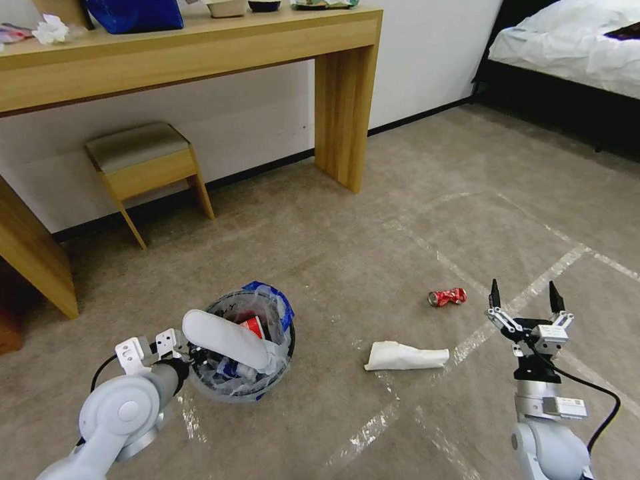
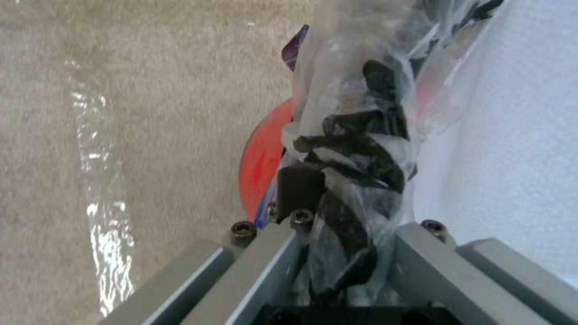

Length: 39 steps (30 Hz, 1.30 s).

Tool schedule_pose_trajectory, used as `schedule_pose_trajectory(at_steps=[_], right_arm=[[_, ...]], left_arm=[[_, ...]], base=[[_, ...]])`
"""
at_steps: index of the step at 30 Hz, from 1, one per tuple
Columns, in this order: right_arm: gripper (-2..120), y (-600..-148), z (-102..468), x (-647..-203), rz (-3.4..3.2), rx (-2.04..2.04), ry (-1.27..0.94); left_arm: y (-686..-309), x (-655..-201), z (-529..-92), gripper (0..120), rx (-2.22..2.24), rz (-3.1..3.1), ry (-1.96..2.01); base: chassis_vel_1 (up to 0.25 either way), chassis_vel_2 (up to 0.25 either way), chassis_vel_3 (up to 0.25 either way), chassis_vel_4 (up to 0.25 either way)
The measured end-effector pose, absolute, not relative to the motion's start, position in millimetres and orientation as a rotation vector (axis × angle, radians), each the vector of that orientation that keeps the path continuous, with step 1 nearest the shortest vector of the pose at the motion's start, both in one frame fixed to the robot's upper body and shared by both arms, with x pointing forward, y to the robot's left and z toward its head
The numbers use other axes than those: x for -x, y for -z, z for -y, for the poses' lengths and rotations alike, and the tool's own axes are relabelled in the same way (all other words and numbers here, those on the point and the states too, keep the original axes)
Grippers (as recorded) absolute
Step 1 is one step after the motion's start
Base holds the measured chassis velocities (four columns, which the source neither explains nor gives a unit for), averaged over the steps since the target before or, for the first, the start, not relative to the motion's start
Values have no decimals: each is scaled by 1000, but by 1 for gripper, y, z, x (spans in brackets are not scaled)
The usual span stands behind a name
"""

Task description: Pick up the trash bin and place the garbage on the floor into it.

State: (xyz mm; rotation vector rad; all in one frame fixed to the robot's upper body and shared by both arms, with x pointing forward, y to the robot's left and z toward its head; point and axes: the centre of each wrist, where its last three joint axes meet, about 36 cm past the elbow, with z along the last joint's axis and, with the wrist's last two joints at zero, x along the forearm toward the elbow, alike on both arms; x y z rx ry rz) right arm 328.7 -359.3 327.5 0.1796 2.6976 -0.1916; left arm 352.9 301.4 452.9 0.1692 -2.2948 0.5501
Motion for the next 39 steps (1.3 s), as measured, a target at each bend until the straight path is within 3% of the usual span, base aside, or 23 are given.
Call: schedule_pose_trajectory(at_steps=[27,32,39], right_arm=[[100,-324,364,-340,-2689,-103,196],[100,-328,385,-346,-2695,8,270],[100,-366,478,-386,-2719,614,599]], left_arm=[[-453,-352,-303,0,-175,2295,-549],[-453,-352,-303,0,-174,2295,-549],[-456,-351,-302,0,-161,2300,-546]], base=[[-98,91,94,-98],[-32,19,28,-20],[0,0,0,0]])
